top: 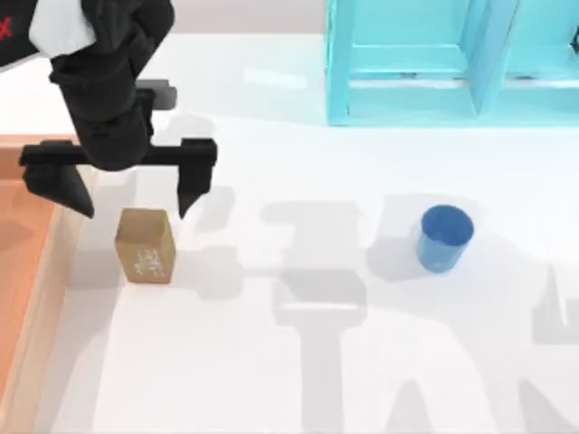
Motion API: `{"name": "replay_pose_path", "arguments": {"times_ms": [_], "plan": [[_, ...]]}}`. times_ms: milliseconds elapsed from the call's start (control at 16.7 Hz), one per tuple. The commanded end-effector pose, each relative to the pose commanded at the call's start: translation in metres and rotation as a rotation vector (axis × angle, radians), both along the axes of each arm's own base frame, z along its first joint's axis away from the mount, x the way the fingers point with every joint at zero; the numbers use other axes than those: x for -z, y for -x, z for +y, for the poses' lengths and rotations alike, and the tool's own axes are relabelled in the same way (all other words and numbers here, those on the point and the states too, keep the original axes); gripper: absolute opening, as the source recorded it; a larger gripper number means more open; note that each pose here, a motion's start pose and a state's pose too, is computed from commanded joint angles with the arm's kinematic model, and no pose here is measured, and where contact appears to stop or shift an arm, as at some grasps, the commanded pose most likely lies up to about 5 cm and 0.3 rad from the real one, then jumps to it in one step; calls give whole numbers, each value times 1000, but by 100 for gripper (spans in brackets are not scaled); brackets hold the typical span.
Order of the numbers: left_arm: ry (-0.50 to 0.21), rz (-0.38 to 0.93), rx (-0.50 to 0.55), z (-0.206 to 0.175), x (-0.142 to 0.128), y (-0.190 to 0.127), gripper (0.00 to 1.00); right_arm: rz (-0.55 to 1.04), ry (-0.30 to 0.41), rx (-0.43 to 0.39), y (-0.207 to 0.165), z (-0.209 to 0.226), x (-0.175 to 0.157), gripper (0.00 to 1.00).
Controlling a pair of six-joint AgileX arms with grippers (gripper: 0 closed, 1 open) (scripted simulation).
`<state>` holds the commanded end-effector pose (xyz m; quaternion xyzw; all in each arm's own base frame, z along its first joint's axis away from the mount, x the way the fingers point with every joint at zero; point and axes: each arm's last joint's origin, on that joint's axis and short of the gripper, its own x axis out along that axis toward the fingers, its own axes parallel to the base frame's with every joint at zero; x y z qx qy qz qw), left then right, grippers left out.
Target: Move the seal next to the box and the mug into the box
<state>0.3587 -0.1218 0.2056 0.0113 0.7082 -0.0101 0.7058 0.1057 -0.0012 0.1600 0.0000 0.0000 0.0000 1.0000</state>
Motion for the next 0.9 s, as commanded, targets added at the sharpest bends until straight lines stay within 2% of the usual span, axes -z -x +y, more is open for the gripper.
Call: {"name": "replay_pose_path", "arguments": {"times_ms": [360,480,780,900], "plan": [[-1,3,-2,1,-66,0,100,0,0,0,0,0,0,100],[1,-3,-2,2,-80,3,100,0,0,0,0,0,0,100],[0,-4,-5,2,-82,2,100,0,0,0,0,0,0,100],[-11,-14,-5,-13,-78,-2,100,0,0,0,0,0,0,100]]}}
